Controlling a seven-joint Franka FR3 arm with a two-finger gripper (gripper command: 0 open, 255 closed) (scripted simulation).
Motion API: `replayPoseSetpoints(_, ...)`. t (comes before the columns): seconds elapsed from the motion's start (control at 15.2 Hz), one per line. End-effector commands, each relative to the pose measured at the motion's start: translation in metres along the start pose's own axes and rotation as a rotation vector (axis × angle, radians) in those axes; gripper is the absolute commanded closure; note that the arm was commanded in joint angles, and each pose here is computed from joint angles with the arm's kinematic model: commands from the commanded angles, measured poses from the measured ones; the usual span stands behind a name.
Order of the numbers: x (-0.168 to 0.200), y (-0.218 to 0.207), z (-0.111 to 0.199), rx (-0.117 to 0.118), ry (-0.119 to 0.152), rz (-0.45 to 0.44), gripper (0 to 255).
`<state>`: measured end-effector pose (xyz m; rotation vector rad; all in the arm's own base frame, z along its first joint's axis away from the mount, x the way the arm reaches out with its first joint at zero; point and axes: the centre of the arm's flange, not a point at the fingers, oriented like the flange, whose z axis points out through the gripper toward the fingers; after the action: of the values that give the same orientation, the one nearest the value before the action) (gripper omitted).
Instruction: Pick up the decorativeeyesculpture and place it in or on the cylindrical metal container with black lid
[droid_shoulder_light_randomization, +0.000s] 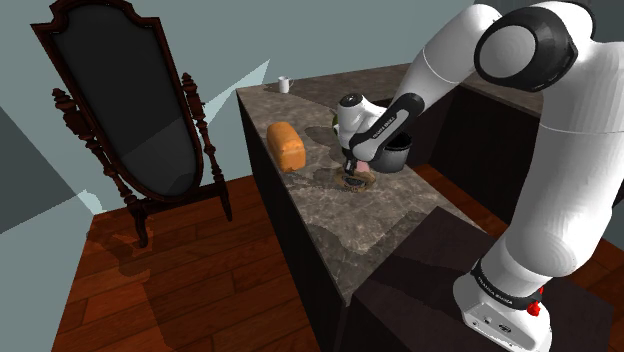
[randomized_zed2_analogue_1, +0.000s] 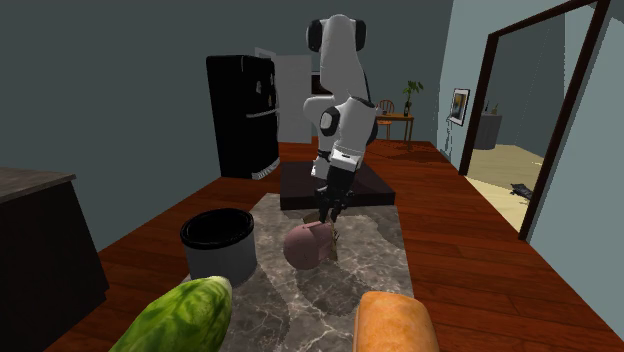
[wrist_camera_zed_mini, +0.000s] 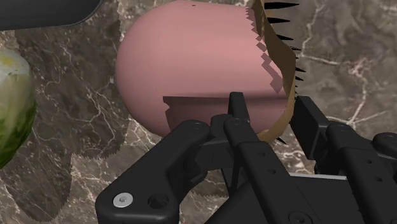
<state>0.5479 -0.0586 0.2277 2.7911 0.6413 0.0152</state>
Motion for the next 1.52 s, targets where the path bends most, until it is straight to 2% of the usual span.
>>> replayPoseSetpoints(0.0,0.000,0.000,0.000,0.000,-0.001,0.000,255)
replayPoseSetpoints(0.2,0.000,0.000,0.000,0.000,-0.001,0.000,255)
replayPoseSetpoints(1.45,-0.005,0.027,-0.096,0.000,-0.001,0.000,255)
